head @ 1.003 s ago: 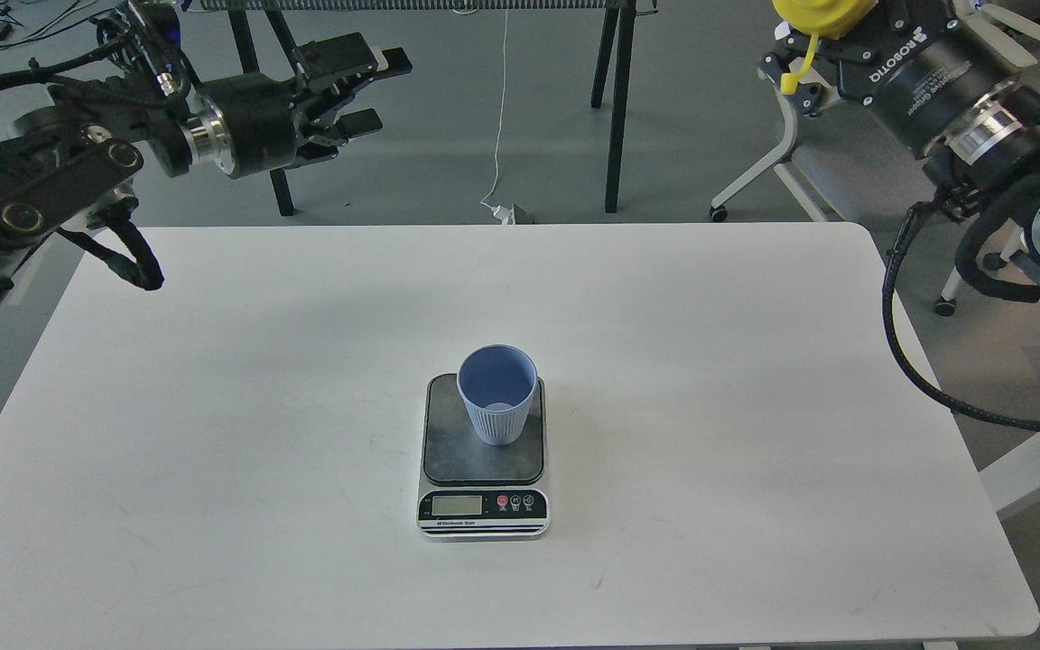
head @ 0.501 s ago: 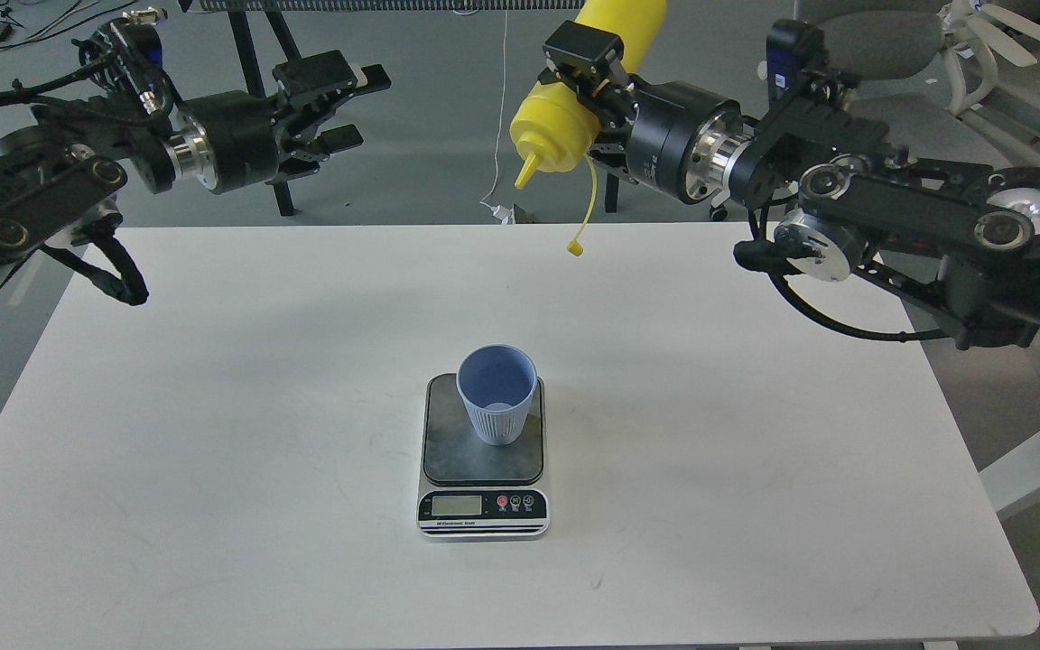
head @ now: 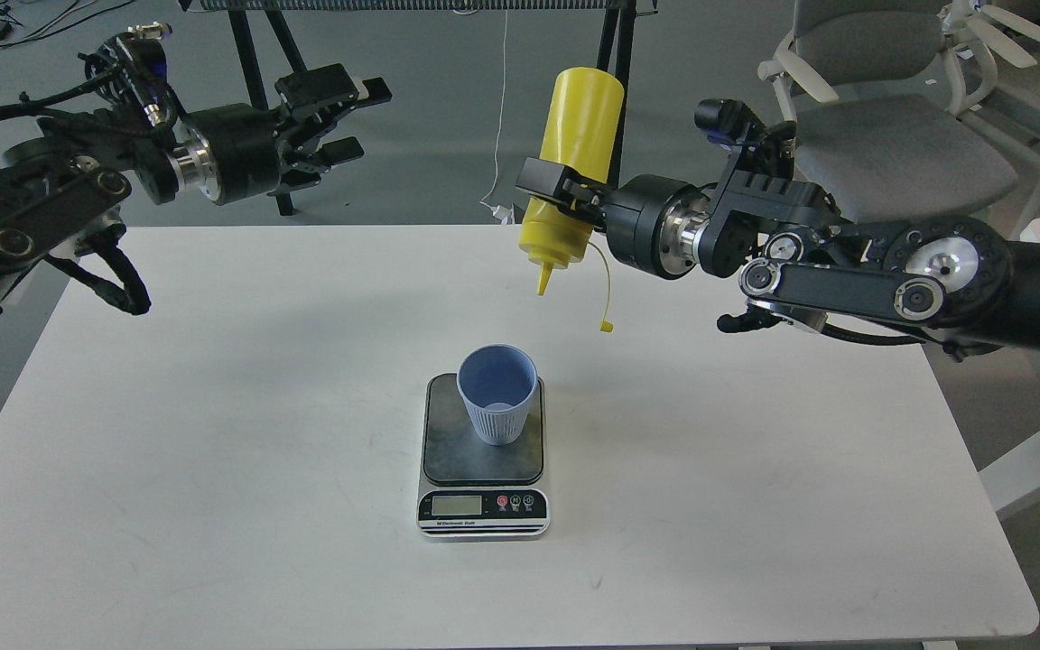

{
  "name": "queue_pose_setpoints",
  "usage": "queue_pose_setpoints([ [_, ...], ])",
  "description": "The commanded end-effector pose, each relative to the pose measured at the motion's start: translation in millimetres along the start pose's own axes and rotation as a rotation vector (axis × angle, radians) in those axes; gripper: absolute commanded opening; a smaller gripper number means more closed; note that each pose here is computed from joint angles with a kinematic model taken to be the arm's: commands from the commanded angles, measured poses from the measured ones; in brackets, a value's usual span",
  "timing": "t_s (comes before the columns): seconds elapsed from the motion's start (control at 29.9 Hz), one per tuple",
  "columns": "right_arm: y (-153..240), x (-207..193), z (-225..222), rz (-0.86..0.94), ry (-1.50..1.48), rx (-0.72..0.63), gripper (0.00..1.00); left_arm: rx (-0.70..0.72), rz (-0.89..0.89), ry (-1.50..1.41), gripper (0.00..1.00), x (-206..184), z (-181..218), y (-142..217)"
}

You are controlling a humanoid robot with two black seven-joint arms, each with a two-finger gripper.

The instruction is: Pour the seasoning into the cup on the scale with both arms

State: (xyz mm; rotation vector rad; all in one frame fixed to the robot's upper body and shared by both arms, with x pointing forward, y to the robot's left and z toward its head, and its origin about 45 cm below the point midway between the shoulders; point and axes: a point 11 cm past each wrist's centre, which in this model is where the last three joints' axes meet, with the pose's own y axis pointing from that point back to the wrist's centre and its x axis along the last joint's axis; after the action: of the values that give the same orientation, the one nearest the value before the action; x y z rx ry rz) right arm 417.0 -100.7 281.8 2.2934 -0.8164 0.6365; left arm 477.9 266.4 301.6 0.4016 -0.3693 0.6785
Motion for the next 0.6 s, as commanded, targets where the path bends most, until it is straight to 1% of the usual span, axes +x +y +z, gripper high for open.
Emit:
queue_pose_setpoints([
  [0.0, -6, -12, 5, -0.025, 0.035, -0.018, 0.09, -0.001, 0.001, 0.001, 0.99, 0, 0, 0],
  [0.23, -21, -29, 13, -0.03, 0.1, -0.054, 0.09, 0.011, -0.003, 0.016, 0.99, -5, -9, 2],
  [0.57, -31, -43, 6, -0.052, 0.105, -0.043, 0.09, 0.011, 0.001, 0.018, 0.99, -4, -9, 3],
])
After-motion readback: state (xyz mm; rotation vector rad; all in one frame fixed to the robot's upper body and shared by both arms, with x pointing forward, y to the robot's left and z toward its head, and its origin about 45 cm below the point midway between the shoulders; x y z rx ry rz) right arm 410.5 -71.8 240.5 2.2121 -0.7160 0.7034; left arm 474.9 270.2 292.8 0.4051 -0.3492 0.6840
